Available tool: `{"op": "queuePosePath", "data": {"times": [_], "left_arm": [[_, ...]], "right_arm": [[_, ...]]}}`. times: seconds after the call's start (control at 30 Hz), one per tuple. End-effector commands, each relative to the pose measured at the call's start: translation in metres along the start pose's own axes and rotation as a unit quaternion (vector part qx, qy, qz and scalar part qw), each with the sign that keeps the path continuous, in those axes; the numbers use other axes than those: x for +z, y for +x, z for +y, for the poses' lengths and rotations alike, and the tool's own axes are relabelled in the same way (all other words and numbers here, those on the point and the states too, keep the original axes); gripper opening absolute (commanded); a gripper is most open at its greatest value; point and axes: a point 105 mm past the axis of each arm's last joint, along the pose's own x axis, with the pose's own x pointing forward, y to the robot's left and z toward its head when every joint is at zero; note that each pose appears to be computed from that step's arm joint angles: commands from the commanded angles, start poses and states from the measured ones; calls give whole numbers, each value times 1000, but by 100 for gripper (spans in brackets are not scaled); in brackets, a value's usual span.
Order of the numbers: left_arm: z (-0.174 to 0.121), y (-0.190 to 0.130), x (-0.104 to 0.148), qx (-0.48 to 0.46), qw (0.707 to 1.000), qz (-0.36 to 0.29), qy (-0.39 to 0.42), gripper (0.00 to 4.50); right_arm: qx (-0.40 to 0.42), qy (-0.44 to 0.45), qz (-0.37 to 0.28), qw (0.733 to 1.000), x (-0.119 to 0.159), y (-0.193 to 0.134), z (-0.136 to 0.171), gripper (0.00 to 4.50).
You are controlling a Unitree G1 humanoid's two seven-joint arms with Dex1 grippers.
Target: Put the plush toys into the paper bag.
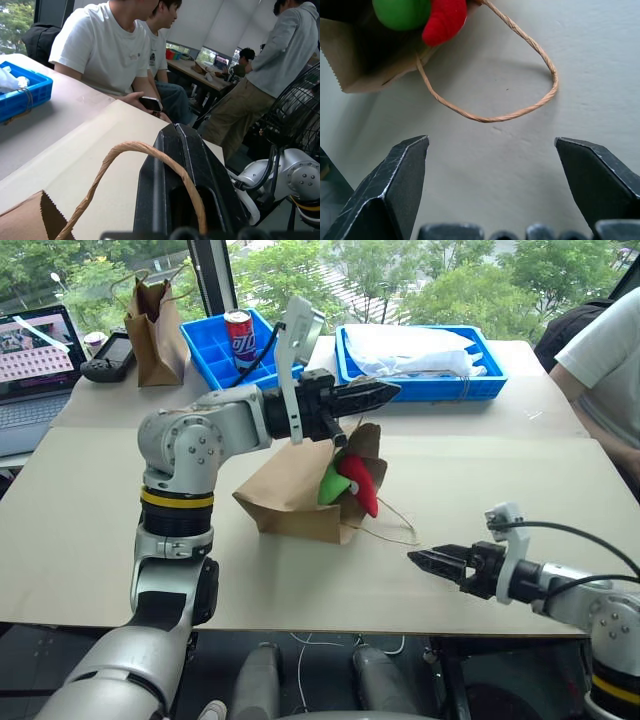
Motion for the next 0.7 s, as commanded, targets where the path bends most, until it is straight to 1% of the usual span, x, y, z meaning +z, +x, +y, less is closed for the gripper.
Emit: {"op": "queuePosePath", "data": {"times": [0.03, 0.13, 0.23, 0.33, 0.37, 0.47, 0.53, 0.63, 0.67, 0.7], "left_arm": [[-8, 1, 11, -15, 1000, -22, 18, 0], [-8, 1, 11, -15, 999, -22, 18, 0], [-8, 0, 10, -14, 1000, -22, 17, 0], [-7, -1, 10, -11, 1000, -23, 17, 0], [-7, -1, 10, -11, 1000, -23, 17, 0], [-6, -1, 11, -9, 1000, -23, 17, 0], [-6, -2, 11, -7, 1000, -23, 18, 0], [-5, -3, 11, -3, 1000, -22, 20, 0], [-4, -4, 12, -2, 1000, -22, 21, 0], [-3, -4, 12, 1, 999, -22, 23, 0]], "right_arm": [[6, 40, -43, 998, 6, 3, -1, 446], [29, 84, -86, 992, 15, 8, 2, 446], [39, 112, -102, 988, 17, 13, 3, 446], [52, 148, -135, 978, 24, 17, 3, 446], [53, 154, -140, 977, 26, 18, 3, 396], [55, 161, -148, 974, 30, 21, 5, 310], [72, 158, -162, 971, 37, 21, 11, 237], [111, 132, -194, 966, 57, 13, 27, 138], [126, 121, -208, 962, 66, 10, 34, 91], [149, 108, -227, 956, 78, 5, 44, 62]]}}
